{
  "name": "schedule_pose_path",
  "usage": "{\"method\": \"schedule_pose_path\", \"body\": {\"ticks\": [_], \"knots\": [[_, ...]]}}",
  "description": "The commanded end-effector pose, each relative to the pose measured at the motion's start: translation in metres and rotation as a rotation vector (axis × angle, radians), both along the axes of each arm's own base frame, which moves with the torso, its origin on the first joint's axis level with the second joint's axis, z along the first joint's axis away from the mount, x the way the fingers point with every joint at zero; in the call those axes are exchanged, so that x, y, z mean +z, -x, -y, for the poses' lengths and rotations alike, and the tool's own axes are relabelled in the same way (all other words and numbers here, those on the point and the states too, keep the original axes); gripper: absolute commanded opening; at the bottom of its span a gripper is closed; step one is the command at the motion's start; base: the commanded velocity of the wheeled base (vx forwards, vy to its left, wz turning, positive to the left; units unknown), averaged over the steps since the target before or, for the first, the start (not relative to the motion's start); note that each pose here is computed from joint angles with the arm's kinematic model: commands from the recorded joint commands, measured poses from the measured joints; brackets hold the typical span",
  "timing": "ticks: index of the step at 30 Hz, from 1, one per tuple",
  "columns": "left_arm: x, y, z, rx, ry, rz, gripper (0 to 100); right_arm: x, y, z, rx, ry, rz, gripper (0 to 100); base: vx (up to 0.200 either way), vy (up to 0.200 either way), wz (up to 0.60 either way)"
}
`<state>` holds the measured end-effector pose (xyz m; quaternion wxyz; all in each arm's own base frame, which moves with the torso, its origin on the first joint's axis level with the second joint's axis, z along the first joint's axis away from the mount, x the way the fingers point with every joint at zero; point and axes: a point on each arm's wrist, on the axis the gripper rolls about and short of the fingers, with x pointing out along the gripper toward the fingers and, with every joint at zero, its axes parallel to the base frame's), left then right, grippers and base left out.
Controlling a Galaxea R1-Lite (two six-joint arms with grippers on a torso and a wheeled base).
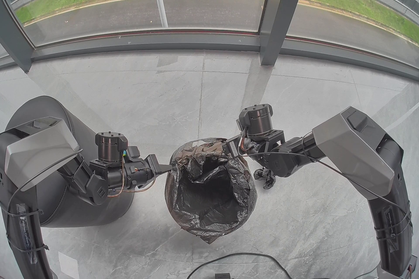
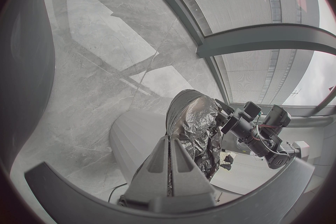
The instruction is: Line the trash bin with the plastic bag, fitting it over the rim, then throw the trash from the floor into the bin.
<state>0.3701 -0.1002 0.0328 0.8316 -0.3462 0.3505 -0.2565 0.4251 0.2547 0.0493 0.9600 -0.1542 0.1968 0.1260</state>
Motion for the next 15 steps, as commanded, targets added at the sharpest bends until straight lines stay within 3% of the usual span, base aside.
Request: {"method": "schedule_pose_path", "body": {"ticks": [1,7,14,15], "knots": [[0.01,0.002,0.0,0.003,0.006,0.023,0,0.017,0.002,0.002,-0.003,-0.017,0.026,100,0.0,0.0,0.0],[0.035,0.015,0.0,0.0,0.016,0.059,0,0.036,0.006,0.005,-0.015,-0.061,0.051,100,0.0,0.0,0.0],[0.046,0.021,-0.003,-0.002,0.006,-0.008,0,0.038,0.01,0.004,-0.011,-0.062,0.047,100,0.0,0.0,0.0],[0.046,0.02,-0.003,-0.001,0.005,-0.011,100,0.038,0.01,0.004,-0.011,-0.063,0.048,100,0.0,0.0,0.0]]}}
